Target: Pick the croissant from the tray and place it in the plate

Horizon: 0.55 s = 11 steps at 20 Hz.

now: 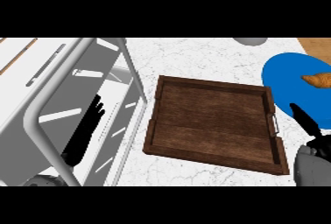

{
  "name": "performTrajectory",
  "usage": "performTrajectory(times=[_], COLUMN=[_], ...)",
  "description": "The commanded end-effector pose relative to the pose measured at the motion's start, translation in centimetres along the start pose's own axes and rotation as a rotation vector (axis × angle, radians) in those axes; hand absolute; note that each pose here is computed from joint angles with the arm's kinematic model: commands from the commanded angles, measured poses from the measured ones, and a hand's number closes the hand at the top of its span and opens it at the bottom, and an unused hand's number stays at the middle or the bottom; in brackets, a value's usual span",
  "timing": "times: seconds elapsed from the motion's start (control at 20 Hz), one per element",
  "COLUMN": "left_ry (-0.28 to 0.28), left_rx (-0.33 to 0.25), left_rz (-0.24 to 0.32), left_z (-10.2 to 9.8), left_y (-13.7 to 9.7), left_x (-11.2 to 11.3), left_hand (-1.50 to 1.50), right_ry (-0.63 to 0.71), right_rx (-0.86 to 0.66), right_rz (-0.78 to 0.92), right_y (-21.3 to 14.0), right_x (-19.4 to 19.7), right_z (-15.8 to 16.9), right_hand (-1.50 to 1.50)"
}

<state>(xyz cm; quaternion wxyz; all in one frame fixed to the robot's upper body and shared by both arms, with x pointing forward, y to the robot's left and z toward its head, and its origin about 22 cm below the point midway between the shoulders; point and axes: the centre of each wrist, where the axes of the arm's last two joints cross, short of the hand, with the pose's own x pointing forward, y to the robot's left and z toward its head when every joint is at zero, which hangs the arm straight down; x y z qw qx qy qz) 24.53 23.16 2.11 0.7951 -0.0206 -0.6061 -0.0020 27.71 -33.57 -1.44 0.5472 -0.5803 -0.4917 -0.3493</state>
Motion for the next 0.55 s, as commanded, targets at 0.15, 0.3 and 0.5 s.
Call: performTrajectory(times=[0.15,0.3,0.5], left_ry=[0.118,0.125,0.118], left_rx=[0.057,0.027,0.047], left_rz=[-0.010,-0.026,-0.024], left_z=[0.3,0.4,0.4], left_y=[1.6,1.5,0.9], left_x=[-4.7,-2.9,-3.5], left_hand=[0.00,0.00,0.00], right_ry=[0.016,0.017,0.033], right_rx=[0.050,0.040,0.064], right_rz=[0.036,0.041,0.061], right_y=[-2.7,-2.1,-4.2], right_x=[-2.5,-2.6,-3.7], right_z=[3.1,5.4,6.4], right_hand=[-1.50,-1.50,-1.50])
